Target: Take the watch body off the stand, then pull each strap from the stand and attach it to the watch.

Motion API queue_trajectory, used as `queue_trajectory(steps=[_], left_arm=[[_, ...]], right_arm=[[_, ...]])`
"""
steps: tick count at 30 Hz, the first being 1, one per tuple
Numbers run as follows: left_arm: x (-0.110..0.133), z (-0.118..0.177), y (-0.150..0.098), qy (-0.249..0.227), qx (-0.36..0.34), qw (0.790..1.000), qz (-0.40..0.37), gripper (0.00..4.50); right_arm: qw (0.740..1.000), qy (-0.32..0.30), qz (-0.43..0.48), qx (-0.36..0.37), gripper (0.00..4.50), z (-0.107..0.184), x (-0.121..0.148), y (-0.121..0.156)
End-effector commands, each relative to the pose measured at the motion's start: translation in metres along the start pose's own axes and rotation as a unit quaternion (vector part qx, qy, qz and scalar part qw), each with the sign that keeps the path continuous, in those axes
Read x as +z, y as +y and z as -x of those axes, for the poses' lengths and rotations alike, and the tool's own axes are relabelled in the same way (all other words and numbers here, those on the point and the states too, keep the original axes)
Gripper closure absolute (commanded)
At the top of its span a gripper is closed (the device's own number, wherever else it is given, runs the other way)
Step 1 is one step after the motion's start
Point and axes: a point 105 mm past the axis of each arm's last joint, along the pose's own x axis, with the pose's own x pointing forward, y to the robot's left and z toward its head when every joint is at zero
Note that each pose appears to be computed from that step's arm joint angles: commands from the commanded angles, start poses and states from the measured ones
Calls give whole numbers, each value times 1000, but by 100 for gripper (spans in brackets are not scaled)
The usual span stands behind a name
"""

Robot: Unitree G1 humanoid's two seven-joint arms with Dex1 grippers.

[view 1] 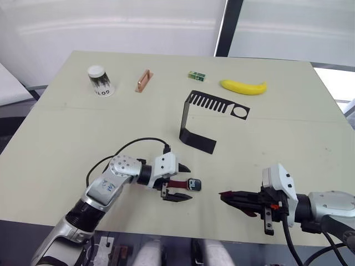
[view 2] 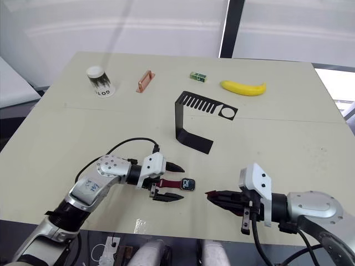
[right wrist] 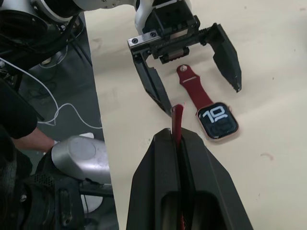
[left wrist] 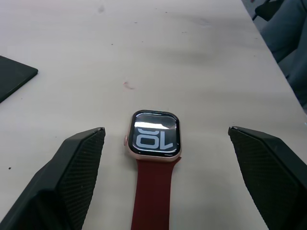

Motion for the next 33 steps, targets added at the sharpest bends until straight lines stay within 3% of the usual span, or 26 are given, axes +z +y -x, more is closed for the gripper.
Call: queue_trajectory(steps=[1, 22, 25, 27, 33], left_arm=[[2, -6, 0, -2, 9, 1000, -9, 6], [-5, -16, 3, 19, 6, 1000, -6, 6], [-6, -17, 3, 21, 7, 1000, -5, 91], [-7, -17, 3, 25, 6, 1000, -4, 188], [-8, -18, 2, 32, 6, 999, -2, 188]], right_arm=[[1000, -6, 22, 7, 450, 2, 4, 5], [1000, -9, 25, -4, 450, -2, 3, 1], [1000, -10, 26, -5, 450, -2, 3, 0], [1000, -11, 26, -5, 450, -3, 4, 0], [1000, -10, 26, -5, 450, -3, 3, 1]])
